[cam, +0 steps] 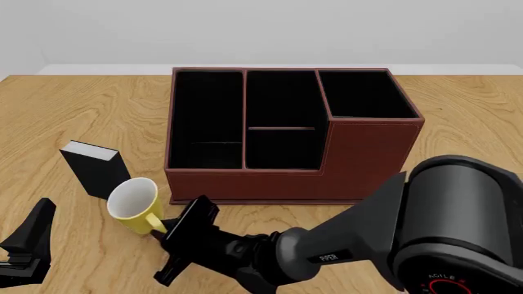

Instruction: Pick up the yellow and white mug and place it to the right of the caddy.

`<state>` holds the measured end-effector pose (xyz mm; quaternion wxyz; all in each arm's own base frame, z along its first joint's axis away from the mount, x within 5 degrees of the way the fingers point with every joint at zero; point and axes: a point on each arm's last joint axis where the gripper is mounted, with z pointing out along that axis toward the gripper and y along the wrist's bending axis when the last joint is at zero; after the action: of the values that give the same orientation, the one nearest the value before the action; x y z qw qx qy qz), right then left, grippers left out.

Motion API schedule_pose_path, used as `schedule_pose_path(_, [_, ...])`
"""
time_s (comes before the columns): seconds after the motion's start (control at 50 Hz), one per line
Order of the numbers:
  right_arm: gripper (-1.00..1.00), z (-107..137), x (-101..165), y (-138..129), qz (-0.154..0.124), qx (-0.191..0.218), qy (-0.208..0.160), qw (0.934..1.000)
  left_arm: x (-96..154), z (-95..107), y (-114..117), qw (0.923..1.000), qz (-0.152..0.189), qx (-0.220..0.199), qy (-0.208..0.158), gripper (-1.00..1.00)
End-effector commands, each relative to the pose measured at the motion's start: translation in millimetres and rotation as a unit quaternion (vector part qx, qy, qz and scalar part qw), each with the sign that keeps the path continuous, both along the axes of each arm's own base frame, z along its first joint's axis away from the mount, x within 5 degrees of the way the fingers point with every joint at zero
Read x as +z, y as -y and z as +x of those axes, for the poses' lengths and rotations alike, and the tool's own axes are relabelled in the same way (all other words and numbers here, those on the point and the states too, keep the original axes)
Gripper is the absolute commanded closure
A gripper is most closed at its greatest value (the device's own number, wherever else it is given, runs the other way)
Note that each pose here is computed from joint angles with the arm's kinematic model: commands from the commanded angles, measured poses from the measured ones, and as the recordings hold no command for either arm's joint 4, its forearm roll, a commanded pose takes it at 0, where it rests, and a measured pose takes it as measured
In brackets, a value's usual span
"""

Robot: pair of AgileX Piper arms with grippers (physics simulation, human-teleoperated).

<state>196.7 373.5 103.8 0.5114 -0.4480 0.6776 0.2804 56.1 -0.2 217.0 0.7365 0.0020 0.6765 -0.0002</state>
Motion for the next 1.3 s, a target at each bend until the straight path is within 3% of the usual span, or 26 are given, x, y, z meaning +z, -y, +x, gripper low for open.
schedule_pose_path(0.02, [1.00,0.5,-3.8,5.8,-0.003,-0.003,0.002,1.0000,0.0,0.0,0.0,1.0000,0.000,0.000,0.000,-1.00])
schedule_pose_path(0.32, [1.00,-5.6,2.8,6.2,0.000,0.006,0.011,0.9999,0.0,0.0,0.0,1.0000,0.000,0.000,0.000,-1.00])
schedule_pose_path(0.66, [1.00,-32.1,68.1,68.4,0.079,0.001,0.069,0.9945,0.0,0.0,0.0,1.0000,0.000,0.000,0.000,-1.00])
schedule_pose_path(0.72, [1.00,-37.4,74.3,67.8,0.083,0.005,0.059,0.9948,0.0,0.0,0.0,1.0000,0.000,0.000,0.000,-1.00])
schedule_pose_path(0.94, [1.00,-58.9,96.3,81.6,0.101,0.026,0.074,0.9918,0.0,0.0,0.0,1.0000,0.000,0.000,0.000,-1.00])
schedule_pose_path(1.0, [1.00,-64.3,105.8,83.9,0.112,0.027,0.047,0.9922,0.0,0.0,0.0,1.0000,0.000,0.000,0.000,-1.00])
schedule_pose_path(1.06, [1.00,-68.8,122.5,107.0,0.127,0.019,0.069,0.9894,0.0,0.0,0.0,1.0000,0.000,0.000,0.000,-1.00])
schedule_pose_path(1.24, [1.00,-76.5,134.9,122.2,0.133,0.021,0.078,0.9878,0.0,0.0,0.0,1.0000,0.000,0.000,0.000,-1.00])
schedule_pose_path(1.28, [1.00,-80.4,136.8,103.1,0.124,0.036,0.045,0.9906,0.0,-0.1,0.0,1.0000,0.000,0.000,0.000,-1.00])
schedule_pose_path(1.3, [1.00,-80.5,142.9,112.4,0.130,0.031,0.054,0.9895,0.0,0.0,0.0,1.0000,0.000,0.000,0.000,-1.00])
